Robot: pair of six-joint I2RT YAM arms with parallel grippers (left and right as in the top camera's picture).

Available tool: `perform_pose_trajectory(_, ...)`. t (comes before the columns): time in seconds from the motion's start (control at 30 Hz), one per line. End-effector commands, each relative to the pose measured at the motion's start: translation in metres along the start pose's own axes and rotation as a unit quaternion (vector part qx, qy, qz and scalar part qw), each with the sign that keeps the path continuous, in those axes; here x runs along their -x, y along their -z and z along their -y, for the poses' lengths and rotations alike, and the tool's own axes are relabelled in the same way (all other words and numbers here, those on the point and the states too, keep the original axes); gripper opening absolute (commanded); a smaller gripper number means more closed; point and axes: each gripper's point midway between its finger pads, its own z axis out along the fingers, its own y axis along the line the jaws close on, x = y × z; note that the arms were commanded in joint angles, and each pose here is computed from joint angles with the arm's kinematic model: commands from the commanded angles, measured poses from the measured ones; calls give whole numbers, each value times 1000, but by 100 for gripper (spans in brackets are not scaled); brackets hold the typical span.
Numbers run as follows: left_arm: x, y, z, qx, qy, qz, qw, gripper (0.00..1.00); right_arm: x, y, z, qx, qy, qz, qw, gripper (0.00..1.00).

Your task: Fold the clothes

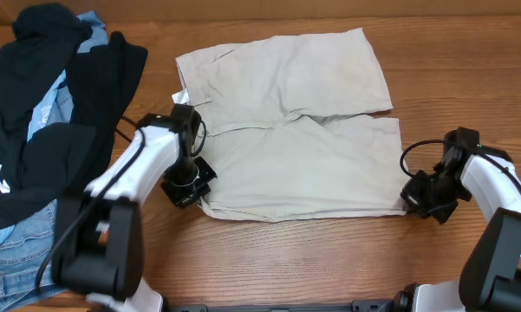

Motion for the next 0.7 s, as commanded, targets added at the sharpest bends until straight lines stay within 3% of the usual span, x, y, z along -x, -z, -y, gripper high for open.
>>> perform_pose_trajectory(0.0, -7, 63, -17, -38, -44, 101, 993, 4, 21, 55, -12, 31, 10, 86, 996, 4)
perform_pose_trajectory(0.13, -34, 107, -36, -87, -55, 151, 983, 7, 11, 127, -18, 78, 23, 183, 980, 4)
perform_pose_trajectory(0.37, -71, 126, -84, -73, -52, 170, 981, 7, -28, 204, -12, 127, 59, 299, 944, 4)
perform_pose_trajectory(0.53, -39, 148, -81, -83, -23, 272, 958, 15, -23, 221, -20, 122, 97, 312, 937, 4)
perform_pose_trajectory(0.67, 0, 159, -53, -101, -4, 327, 940, 12, 3, 201, -76, 117, 194, 287, 931, 4)
